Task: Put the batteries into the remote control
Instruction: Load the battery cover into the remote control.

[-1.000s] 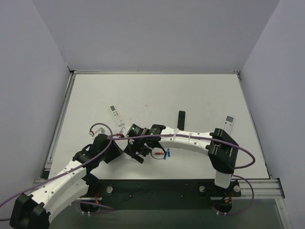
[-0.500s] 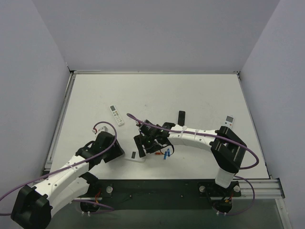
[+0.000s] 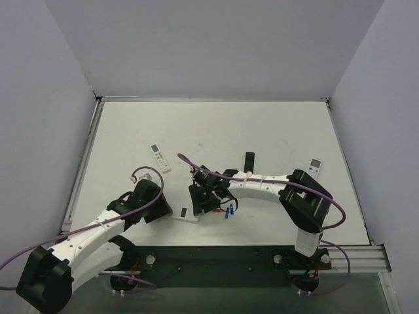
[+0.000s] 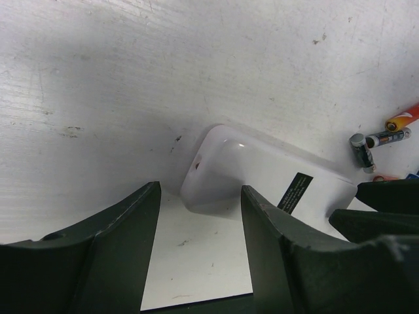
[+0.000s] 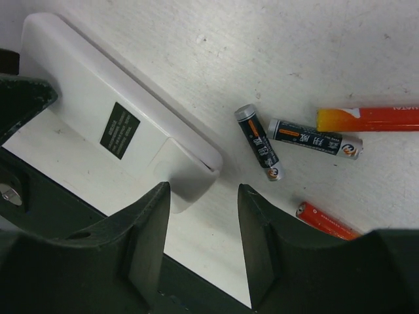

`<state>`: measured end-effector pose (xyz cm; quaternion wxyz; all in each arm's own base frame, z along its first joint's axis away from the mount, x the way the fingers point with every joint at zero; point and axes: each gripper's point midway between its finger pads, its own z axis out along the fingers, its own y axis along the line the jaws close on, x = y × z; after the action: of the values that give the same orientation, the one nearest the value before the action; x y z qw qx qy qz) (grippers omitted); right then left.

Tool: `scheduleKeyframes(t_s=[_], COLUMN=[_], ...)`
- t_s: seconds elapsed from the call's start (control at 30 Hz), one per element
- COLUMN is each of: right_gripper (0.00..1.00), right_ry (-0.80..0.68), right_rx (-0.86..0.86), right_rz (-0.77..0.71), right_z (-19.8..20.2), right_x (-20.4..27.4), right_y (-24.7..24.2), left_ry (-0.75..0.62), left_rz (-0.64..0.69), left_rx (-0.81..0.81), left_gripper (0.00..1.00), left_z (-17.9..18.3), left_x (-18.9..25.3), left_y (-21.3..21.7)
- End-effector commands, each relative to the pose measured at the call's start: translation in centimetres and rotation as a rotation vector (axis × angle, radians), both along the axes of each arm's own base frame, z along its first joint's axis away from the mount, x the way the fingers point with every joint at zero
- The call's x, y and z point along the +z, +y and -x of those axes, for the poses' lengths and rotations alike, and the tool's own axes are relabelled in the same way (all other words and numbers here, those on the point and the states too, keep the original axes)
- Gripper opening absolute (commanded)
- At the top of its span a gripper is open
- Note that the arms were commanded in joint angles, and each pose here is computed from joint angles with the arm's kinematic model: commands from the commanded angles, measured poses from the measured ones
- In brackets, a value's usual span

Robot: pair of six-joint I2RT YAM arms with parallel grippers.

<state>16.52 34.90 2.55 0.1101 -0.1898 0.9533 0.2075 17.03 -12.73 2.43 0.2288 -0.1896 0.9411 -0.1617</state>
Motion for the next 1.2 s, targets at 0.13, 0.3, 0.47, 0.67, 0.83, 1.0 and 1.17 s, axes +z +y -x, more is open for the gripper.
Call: scheduleKeyframes(t_s=[0.13, 0.3, 0.47, 0.67, 0.83, 1.0, 1.17], right_gripper=[0.39, 0.39, 0.38, 0.33, 0.29, 0.23, 0.19], right_ry=[0.051, 0.071, 0.091, 0.112, 0.130, 0.133, 0.143], right_rx=[-0.019, -0.018, -0.027, -0.040, -0.022, -0.018, -0.013], right_rz=[-0.024, -0.032, -0.024, -0.013, 0.016, 0.029, 0.029], right_z=[-0.1, 0.0, 0.0, 0.1, 0.6, 0.8, 1.0], right_x=[-1.2, -1.5, -1.9, -2.3, -2.7, -3.0, -3.1], right_y=[0.4, 0.8, 0.5, -0.4, -1.2, -1.8, -1.8], left_ry=[-0.037, -0.023, -0.021, -0.010, -0.011, -0.012, -0.013], left_rz=[0.043, 0.051, 0.056, 0.049, 0.042, 0.044, 0.046], left_rx=[-0.023, -0.024, -0.023, -0.010, 0.005, 0.008, 0.007], left_gripper=[0.60, 0.60, 0.56, 0.54, 0.52, 0.52, 0.52], left_z=[-0.9, -0.5, -0.4, -0.1, -0.2, -0.1, -0.1], left_x=[1.2, 0.9, 0.7, 0.2, 0.1, 0.1, 0.1], left_y=[-1.2, -1.4, -1.5, -1.1, -0.9, -0.9, -0.9])
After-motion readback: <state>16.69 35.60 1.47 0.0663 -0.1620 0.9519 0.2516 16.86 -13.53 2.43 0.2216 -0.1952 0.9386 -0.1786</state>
